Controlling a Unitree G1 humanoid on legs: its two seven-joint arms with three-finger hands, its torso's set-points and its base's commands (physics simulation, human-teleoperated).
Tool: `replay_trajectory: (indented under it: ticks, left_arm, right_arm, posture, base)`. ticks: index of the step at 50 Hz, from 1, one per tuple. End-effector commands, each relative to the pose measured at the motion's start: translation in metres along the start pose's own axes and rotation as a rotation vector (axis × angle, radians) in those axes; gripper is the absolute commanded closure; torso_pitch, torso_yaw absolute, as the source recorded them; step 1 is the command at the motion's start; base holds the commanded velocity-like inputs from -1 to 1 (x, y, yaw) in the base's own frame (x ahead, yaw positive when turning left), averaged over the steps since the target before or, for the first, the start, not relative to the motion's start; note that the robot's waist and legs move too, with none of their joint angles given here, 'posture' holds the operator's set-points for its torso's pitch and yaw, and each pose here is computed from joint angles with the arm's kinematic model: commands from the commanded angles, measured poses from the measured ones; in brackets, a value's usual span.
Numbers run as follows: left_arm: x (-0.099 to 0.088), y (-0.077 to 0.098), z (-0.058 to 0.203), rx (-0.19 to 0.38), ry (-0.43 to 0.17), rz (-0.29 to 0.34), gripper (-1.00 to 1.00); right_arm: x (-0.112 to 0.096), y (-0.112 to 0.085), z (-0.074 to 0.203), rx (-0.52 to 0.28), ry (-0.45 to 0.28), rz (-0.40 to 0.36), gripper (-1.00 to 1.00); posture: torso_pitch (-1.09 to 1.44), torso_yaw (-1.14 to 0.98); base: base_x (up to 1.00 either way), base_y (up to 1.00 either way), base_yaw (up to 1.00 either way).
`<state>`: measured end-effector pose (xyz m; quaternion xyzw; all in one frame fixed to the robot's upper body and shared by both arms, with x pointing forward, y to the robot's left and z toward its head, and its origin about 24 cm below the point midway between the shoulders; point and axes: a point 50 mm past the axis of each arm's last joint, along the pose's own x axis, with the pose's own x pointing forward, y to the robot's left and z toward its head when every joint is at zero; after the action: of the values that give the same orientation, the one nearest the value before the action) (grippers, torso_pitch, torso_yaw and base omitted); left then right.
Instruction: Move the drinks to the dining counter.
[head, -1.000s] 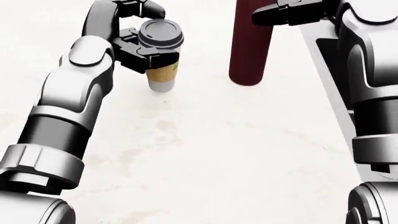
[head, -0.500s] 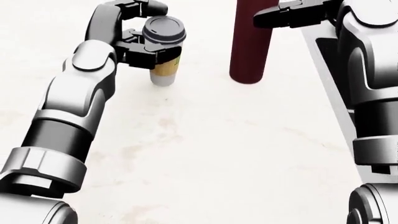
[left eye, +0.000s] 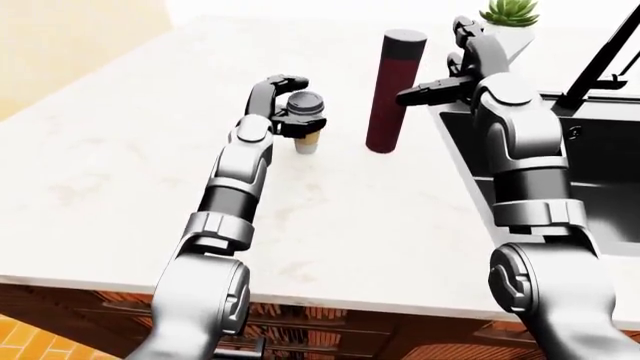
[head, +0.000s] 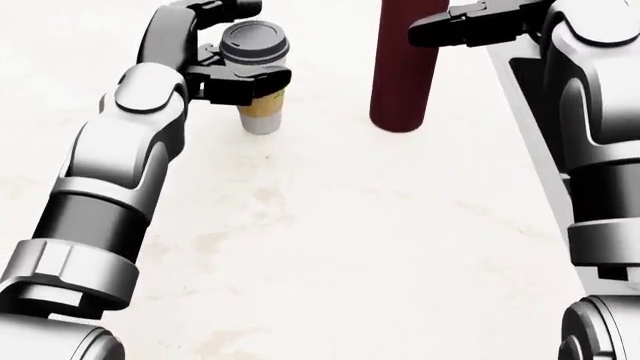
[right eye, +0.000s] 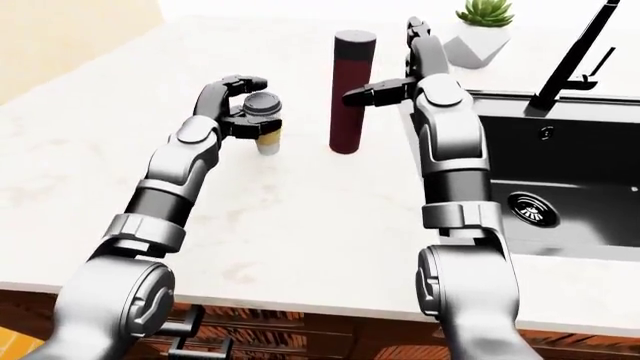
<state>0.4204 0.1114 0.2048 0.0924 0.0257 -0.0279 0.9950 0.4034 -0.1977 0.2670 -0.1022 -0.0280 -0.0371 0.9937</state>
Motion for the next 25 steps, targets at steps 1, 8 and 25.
replay_trajectory:
  ticks: [1,8,25]
  left_arm:
    - [-0.002,0.003,0.030,0.001,-0.115,0.008,-0.44]
    - [-0.002,0.004,0.033,0.002,-0.117,0.008,-0.58]
    - [-0.020,0.019,0.043,0.002,-0.143,0.011,-1.00]
  right_arm:
    - [-0.003,-0.005,0.027,-0.001,-0.107,-0.018,-1.00]
    - [-0.003,-0.005,0.026,-0.001,-0.105,-0.017,-1.00]
    - [-0.019,-0.024,0.031,-0.042,-0.112,-0.009,-1.00]
  posture:
    - [0.00,0.00]
    - [0.00,0.00]
    - [0.00,0.00]
  base:
    - [0.00,0.00,0.00]
    - [0.00,0.00,0.00]
    - [0.00,0.00,0.00]
